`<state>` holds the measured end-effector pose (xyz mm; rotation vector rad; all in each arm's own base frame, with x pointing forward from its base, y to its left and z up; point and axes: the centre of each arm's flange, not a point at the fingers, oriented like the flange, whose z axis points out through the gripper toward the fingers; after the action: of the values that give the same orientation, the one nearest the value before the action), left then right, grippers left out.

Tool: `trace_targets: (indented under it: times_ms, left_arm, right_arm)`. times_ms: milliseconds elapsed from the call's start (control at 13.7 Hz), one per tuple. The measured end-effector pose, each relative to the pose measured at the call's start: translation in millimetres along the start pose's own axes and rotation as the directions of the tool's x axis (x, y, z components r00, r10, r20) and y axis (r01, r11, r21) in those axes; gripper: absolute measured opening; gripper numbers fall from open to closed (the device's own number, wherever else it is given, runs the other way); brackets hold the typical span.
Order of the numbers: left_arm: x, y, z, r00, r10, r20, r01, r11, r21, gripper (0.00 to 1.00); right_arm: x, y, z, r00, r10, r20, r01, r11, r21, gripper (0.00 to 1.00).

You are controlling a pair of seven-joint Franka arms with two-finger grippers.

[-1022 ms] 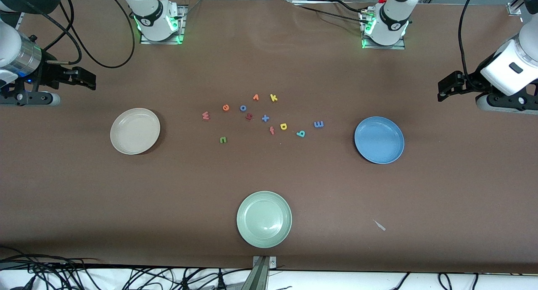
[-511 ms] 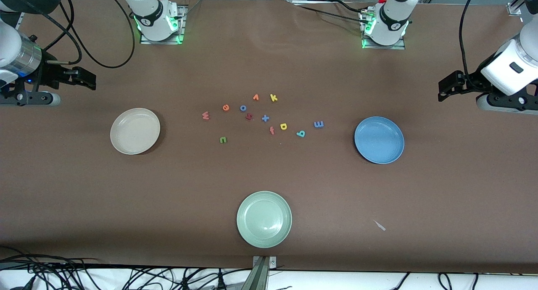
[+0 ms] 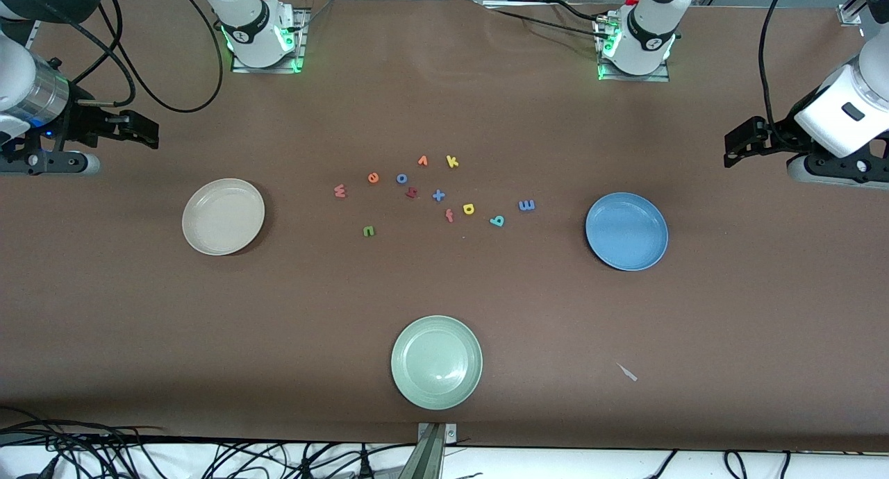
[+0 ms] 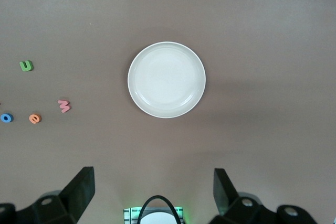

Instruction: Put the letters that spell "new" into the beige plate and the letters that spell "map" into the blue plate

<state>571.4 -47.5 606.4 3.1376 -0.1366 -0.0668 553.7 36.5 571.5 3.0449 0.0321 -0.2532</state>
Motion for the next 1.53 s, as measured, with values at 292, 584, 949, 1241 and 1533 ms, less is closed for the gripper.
trace_targets:
  times_ms: [292,584,949,1241,1533]
  left_arm:
    - [0,0,0,1.0,0.001,0.0,-0.001,1.0,0.0,1.0]
    - [0,0,0,1.0,0.001,0.0,-0.001,1.0,0.0,1.0]
    - [0,0,0,1.0,0.001,0.0,-0.001,1.0,0.0,1.0]
    - [0,0,1,1.0,0.001,0.003,-0.001,1.0,0.0,1.0]
    - [3,9,14,0.998,0.022,0.051,-0.022,1.0,-0.002,1.0]
  right_arm:
    - [0,0,0,1.0,0.0,0.0,0.0,1.0,0.0,1.0]
    - [0,0,0,1.0,0.0,0.0,0.0,1.0,0.0,1.0]
    - [0,0,0,1.0,0.0,0.001,0.0,1.0,0.0,1.0]
    - [0,0,0,1.0,0.0,0.001,0.0,1.0,0.0,1.0]
    - [0,0,0,1.0,0.0,0.001,0.0,1.0,0.0,1.0]
